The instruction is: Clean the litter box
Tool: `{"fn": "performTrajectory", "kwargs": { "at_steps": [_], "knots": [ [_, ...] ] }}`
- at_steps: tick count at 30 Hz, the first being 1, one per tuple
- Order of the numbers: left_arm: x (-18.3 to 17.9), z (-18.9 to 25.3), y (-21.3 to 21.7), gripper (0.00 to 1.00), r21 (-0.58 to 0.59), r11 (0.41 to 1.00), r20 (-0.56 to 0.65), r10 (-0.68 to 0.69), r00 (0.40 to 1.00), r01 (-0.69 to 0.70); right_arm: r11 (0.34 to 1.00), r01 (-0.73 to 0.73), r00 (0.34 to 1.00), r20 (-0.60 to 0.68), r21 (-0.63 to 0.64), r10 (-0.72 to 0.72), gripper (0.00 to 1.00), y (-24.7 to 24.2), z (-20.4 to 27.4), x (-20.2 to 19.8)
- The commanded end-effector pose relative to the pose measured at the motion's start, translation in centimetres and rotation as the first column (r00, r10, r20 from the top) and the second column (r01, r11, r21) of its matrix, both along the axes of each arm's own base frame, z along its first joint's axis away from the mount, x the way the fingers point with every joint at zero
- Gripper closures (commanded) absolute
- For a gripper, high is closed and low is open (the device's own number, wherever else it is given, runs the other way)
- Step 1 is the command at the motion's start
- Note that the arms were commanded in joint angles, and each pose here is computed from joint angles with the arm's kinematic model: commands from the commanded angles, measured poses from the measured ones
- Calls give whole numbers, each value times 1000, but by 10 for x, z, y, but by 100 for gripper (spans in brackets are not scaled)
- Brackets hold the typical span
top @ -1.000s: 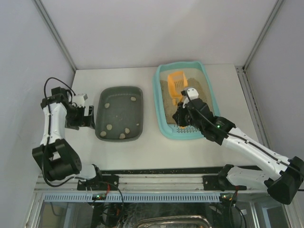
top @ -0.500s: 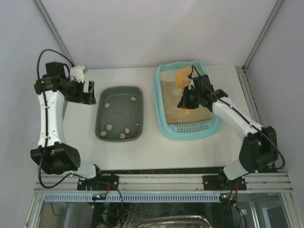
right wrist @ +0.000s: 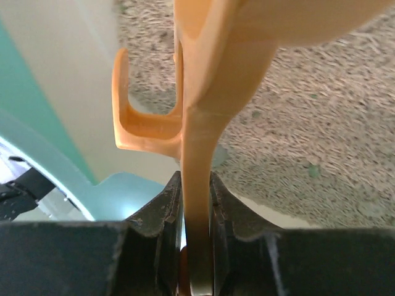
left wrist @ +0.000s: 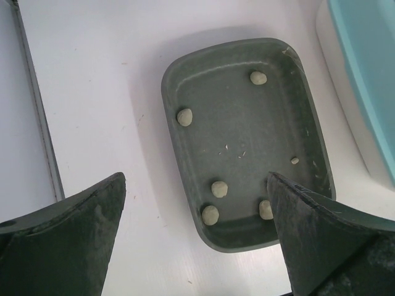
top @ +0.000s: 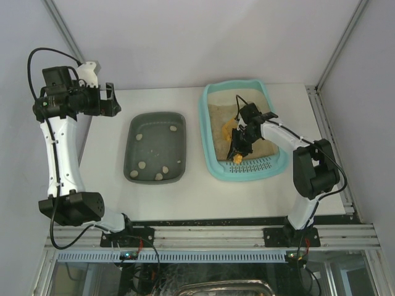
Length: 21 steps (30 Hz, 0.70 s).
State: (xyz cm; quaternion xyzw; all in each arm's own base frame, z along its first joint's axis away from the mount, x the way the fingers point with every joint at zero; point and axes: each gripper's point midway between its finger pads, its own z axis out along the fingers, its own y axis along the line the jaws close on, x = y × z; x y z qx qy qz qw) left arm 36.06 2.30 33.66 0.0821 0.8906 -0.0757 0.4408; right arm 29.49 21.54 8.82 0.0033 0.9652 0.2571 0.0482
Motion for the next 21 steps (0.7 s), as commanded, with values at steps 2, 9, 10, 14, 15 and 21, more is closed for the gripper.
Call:
{"fn": "performTrajectory", "kwargs": {
  "at_steps": [2, 9, 10, 14, 15, 21],
  "knots": [
    [7, -4, -8, 0, -47, 999, 8, -21, 1000, 22, 990, 34, 999, 4, -134, -34, 100, -21, -3, 5],
    [7, -18, -13, 0, -36, 999, -12, -20, 1000, 19, 985, -15, 999, -45, -170, 7, 100, -21, -28, 11],
    [7, -21, -12, 0, -34, 999, -16, -14, 1000, 13, 986, -26, 998, -52, -166, 18, 100, -18, -31, 12],
    [8, -28, -11, 0, -22, 1000, -34, 0, 999, -1, 987, -84, 993, -95, -137, 71, 100, -6, -44, 14],
    [8, -28, -10, 0, -18, 1000, -35, 5, 999, -6, 986, -100, 991, -102, -131, 87, 100, -1, -47, 14],
    [4, -36, -4, 0, 26, 999, -51, 28, 998, -27, 977, -211, 967, -147, 11, 210, 100, 39, -53, 7]
  ]
}}
